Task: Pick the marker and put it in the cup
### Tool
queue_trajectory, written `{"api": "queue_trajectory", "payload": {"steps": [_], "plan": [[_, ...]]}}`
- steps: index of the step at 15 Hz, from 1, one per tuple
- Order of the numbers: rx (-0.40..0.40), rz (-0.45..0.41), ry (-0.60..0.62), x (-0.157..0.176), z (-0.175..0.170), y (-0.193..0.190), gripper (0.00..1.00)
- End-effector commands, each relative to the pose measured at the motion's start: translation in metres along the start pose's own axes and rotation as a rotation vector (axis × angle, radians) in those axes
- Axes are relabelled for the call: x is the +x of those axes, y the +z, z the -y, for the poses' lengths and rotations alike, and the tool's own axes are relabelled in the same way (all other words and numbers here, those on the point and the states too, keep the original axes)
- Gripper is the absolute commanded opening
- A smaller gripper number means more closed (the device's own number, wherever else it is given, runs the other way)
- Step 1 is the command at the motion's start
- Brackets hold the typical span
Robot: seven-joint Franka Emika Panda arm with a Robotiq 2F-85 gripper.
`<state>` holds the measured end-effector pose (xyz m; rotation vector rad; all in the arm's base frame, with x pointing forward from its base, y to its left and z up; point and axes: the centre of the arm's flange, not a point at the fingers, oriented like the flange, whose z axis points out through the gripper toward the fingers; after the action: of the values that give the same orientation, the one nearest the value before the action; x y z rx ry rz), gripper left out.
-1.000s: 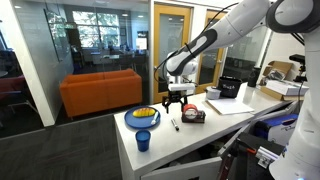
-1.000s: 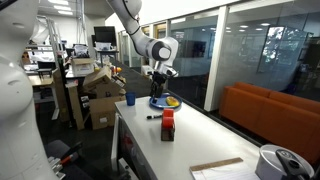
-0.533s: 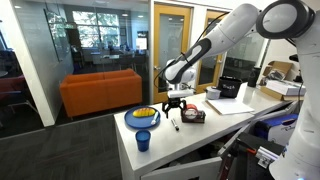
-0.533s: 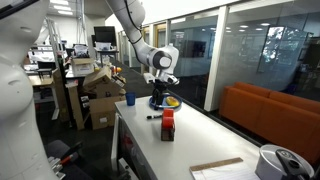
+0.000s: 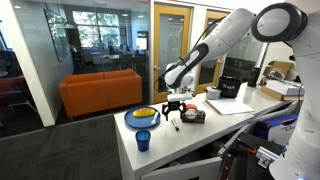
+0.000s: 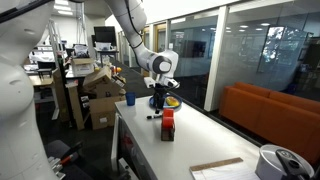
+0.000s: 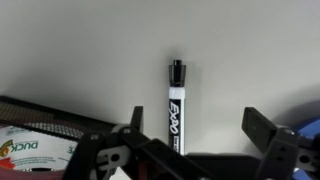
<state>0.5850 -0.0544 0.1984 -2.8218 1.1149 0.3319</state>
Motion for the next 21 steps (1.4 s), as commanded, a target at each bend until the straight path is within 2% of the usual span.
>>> {"api": "queue_trajectory", "payload": {"steps": [1, 14, 15, 16, 21], "plan": [[-0.01, -0.013, 0.01, 0.006, -0.001, 0.009, 1.0], [-0.045, 0.019, 0.016, 0.008, -0.004, 0.039, 1.0], [-0.047, 0.019, 0.014, 0.008, -0.004, 0.04, 0.75], [-0.049, 0.019, 0.013, 0.007, -0.004, 0.041, 0.74], [-0.052, 0.012, 0.001, 0.005, 0.002, 0.039, 0.38]]}}
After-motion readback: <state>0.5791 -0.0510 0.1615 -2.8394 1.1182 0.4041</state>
